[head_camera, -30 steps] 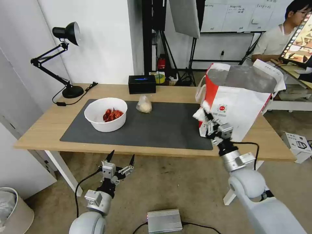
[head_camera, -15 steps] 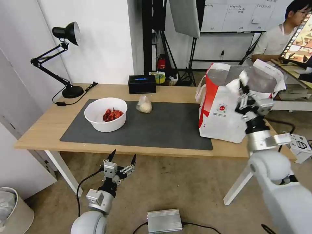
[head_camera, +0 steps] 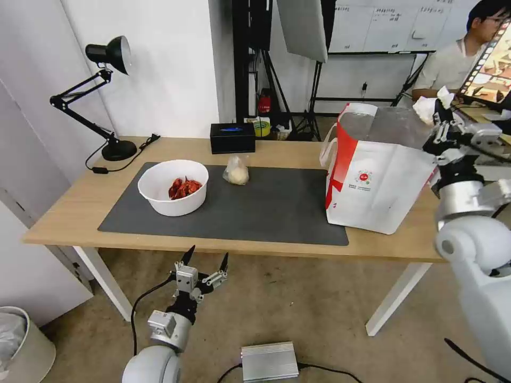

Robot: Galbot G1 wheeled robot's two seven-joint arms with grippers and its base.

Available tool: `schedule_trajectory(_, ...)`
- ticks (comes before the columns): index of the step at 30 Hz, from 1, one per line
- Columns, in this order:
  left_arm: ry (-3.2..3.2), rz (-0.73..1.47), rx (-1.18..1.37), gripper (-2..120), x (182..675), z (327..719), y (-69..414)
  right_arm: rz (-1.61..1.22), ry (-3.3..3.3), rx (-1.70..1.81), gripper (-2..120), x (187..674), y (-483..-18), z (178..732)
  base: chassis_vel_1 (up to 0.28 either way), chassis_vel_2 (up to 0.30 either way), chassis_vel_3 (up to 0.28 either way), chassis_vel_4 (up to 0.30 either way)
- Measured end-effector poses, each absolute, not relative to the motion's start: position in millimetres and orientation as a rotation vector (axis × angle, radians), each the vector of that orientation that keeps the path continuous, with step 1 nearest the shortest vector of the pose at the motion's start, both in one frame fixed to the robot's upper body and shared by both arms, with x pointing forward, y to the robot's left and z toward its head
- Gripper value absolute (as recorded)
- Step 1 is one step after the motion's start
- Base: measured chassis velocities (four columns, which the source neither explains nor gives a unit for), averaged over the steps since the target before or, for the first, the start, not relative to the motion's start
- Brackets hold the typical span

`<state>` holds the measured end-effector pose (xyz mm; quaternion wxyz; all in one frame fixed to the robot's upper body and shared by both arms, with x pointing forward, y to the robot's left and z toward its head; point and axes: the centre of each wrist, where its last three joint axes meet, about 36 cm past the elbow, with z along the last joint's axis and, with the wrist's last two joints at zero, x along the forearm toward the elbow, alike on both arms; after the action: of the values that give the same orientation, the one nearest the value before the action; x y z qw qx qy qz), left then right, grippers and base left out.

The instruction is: Pick up the trash from the table and place it into the takeout bag.

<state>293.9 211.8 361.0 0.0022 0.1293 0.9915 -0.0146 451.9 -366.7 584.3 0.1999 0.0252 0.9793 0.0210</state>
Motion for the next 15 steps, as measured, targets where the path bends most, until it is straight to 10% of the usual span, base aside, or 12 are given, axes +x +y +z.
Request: schedule_trajectory(15, 3.107, -0.046, 0.388, 100, 292, 363, 210, 0.155, 2.974, 0.199, 0, 463, -384, 627, 0.000, 0.000, 0.000, 0.000)
